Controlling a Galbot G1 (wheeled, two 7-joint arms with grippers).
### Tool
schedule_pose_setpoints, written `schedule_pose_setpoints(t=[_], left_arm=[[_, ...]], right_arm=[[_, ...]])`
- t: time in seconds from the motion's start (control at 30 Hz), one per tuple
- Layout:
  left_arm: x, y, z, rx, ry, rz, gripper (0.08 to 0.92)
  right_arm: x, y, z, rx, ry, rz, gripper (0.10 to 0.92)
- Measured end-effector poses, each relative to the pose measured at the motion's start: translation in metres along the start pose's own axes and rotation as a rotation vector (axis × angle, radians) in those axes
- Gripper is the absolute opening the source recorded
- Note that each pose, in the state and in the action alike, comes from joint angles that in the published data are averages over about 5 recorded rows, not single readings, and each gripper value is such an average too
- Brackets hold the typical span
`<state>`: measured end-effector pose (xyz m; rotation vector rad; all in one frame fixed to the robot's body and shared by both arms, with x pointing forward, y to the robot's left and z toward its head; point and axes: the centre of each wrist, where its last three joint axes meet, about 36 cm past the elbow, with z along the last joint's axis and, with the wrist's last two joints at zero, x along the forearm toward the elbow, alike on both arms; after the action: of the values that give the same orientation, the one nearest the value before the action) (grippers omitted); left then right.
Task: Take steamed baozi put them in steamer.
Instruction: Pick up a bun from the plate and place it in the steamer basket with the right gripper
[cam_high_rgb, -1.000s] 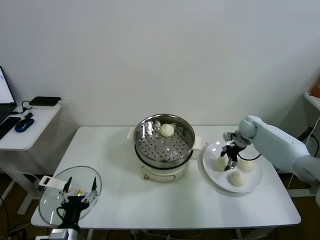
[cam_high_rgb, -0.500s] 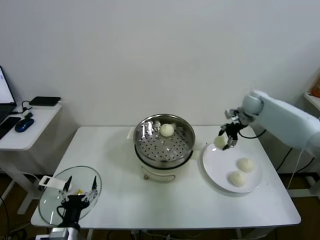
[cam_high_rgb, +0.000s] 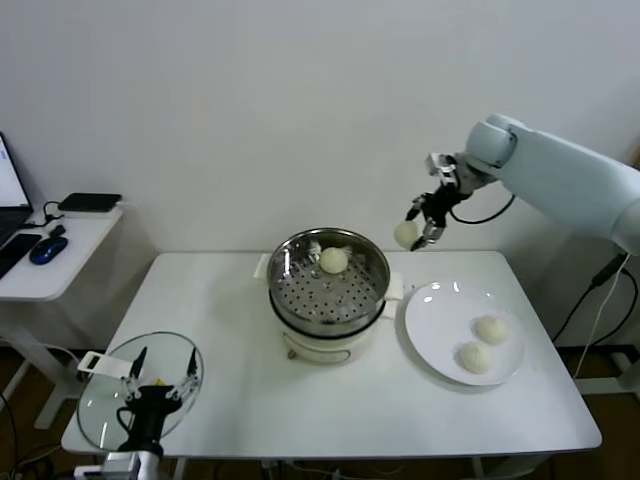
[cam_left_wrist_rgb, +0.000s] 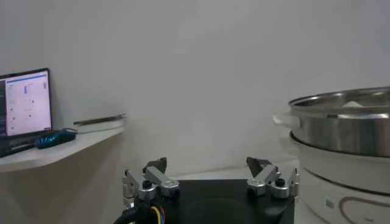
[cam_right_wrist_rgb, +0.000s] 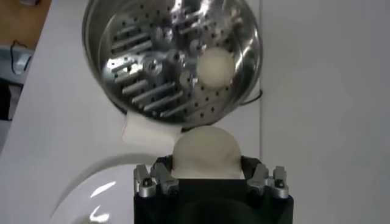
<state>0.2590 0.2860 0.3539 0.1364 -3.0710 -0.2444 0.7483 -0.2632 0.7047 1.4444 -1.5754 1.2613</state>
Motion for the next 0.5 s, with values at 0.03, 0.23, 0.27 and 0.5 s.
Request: schedule_pose_setpoints(t=[0.03, 0.23, 0.27, 0.5], left_arm=[[0.0, 0.0, 0.0, 0.0, 0.0, 0.0, 0.823], [0.001, -0.001, -0.001, 0.001, -0.003, 0.0, 0.823], [0.001, -0.001, -0.001, 0.002, -0.004, 0.0, 0.823], [0.003, -0.001, -0.001, 0.002, -0.003, -0.004, 0.823]], right_arm=[[-0.002, -0.002, -0.009, 0.006, -0.005, -0.002, 0.721], [-0.027, -0.007, -0.058, 0.042, -0.032, -0.023, 0.721], [-0.032, -0.007, -0.065, 0.049, -0.036, -0.027, 0.721], [-0.077, -0.004, -0.111, 0.085, -0.061, -0.07, 0.721]])
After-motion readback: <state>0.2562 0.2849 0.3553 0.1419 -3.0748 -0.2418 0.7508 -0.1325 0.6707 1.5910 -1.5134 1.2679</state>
